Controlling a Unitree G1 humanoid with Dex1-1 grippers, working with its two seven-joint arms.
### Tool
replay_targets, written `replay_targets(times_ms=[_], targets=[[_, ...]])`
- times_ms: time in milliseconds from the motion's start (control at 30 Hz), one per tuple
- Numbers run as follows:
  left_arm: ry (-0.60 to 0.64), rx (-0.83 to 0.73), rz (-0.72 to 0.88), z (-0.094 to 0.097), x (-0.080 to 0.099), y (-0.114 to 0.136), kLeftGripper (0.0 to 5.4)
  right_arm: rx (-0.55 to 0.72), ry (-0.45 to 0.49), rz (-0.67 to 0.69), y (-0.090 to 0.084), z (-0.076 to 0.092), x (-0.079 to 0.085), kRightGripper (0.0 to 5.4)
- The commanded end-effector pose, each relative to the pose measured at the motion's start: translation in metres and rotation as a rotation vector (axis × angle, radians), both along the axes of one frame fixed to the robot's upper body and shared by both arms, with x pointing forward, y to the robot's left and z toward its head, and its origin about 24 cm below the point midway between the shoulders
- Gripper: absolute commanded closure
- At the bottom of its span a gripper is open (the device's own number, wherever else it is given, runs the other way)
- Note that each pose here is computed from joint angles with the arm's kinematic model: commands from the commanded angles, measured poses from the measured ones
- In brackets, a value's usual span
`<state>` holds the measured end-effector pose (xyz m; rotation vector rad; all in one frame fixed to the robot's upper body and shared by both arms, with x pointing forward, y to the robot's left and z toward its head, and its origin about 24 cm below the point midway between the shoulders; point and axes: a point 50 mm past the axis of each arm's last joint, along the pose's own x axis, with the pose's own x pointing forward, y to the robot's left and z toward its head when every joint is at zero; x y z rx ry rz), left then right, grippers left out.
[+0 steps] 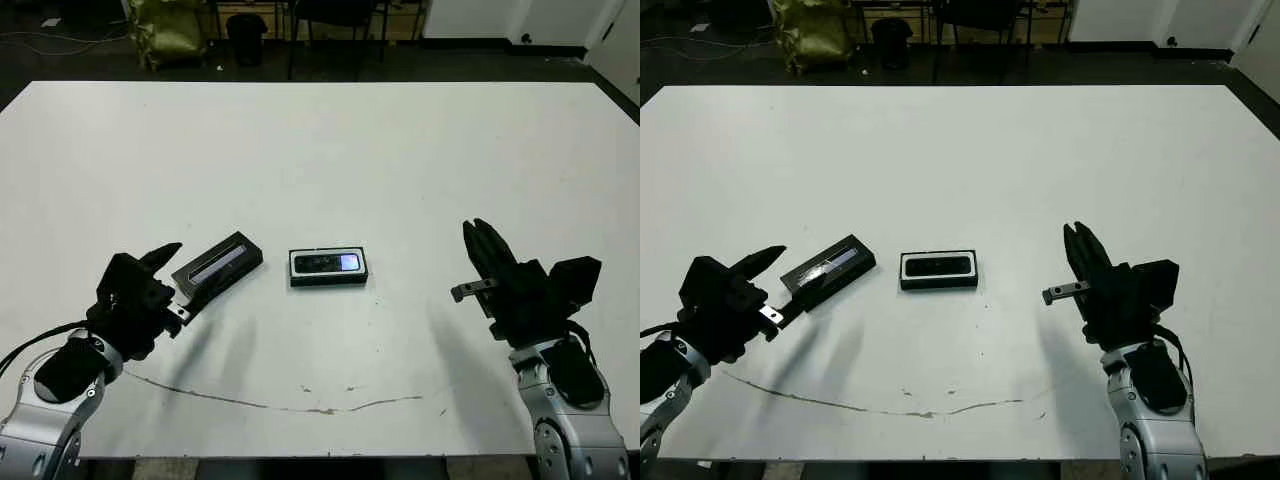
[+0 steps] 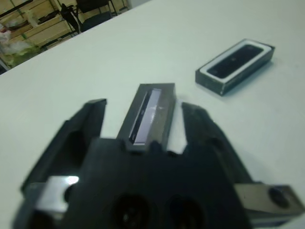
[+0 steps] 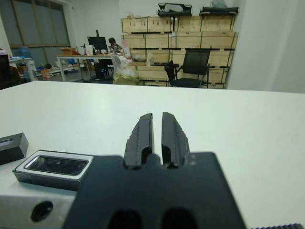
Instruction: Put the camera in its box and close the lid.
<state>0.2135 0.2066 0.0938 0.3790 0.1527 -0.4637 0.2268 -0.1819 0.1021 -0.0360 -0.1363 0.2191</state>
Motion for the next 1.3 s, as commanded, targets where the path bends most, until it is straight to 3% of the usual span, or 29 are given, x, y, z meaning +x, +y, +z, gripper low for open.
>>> replay_targets(times_ms=[33, 133, 733, 1300], targets=[[0.031, 0.017, -0.017, -0.007, 0.0, 0.004, 0.67, -0.005, 0.043, -0.01, -0.001, -0.006, -0.003, 5.4], [0.045, -0.005, -0.02, -0.007, 0.003, 0.006, 0.03, 0.003, 0.045, -0.005, -0.001, -0.007, -0.002, 5.4], [0.303, -0.256, 0.026, 0.004, 0.026, 0.027, 0.03, -0.015, 0.056, -0.004, -0.001, -0.012, -0.005, 5.4], [0.346, -0.093, -0.021, 0.013, 0.035, 0.027, 0.03, -0.01, 0.063, -0.008, -0.001, -0.012, -0.004, 5.4]])
